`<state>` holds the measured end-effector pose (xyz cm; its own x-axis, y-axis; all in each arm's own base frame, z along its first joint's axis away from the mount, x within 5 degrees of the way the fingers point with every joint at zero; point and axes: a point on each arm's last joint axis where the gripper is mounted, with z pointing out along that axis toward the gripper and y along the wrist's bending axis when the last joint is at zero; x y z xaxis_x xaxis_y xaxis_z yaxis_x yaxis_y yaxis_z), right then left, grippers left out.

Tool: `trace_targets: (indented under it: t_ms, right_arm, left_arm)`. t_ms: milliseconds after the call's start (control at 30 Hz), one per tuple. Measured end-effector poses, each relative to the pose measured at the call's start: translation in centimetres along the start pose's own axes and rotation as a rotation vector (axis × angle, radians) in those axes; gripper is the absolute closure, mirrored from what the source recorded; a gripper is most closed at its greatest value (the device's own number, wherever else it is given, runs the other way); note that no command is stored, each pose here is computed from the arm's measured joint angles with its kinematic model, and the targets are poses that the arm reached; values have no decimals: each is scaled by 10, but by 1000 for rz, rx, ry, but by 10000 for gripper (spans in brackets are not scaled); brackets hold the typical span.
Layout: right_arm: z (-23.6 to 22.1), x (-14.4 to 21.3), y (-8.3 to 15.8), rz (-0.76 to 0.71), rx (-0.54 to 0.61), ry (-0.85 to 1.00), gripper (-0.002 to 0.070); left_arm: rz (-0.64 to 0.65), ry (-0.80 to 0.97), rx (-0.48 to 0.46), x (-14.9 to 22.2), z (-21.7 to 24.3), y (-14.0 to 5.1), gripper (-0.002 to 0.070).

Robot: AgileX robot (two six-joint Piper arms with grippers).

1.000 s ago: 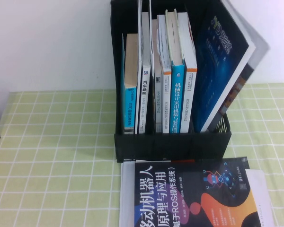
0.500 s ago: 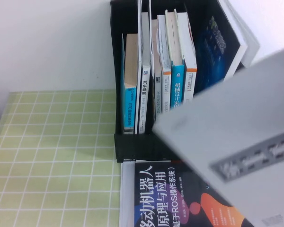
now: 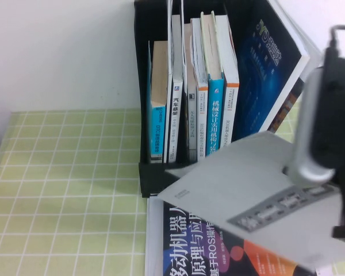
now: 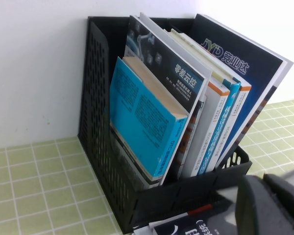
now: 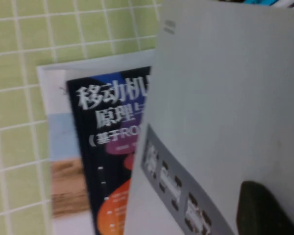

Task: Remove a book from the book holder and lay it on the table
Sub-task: Place the picked book on the book

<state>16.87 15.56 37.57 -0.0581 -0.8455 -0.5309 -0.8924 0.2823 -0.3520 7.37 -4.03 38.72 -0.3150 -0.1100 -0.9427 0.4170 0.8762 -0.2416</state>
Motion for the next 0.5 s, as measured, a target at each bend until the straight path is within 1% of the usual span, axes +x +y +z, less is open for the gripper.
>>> trace_targets:
  t_ms: [100, 233, 300, 433, 500]
  right_arm:
    - [14, -12, 4, -97, 123, 59, 665]
    - [34, -27, 18, -243, 197, 137, 665]
    - [47, -34, 29, -292, 201, 172, 665]
    - [80, -44, 53, -275, 148, 217, 665]
    - [105, -45, 65, -264, 115, 246, 665]
  left_arm:
    - [0, 10, -3, 1, 0, 0, 678]
    - [-1, 25, -8, 2, 0, 1, 678]
    - [-1, 29, -9, 3, 0, 1, 678]
    - [-1, 29, -9, 3, 0, 1, 678]
    - [-2, 29, -9, 3, 0, 1, 678]
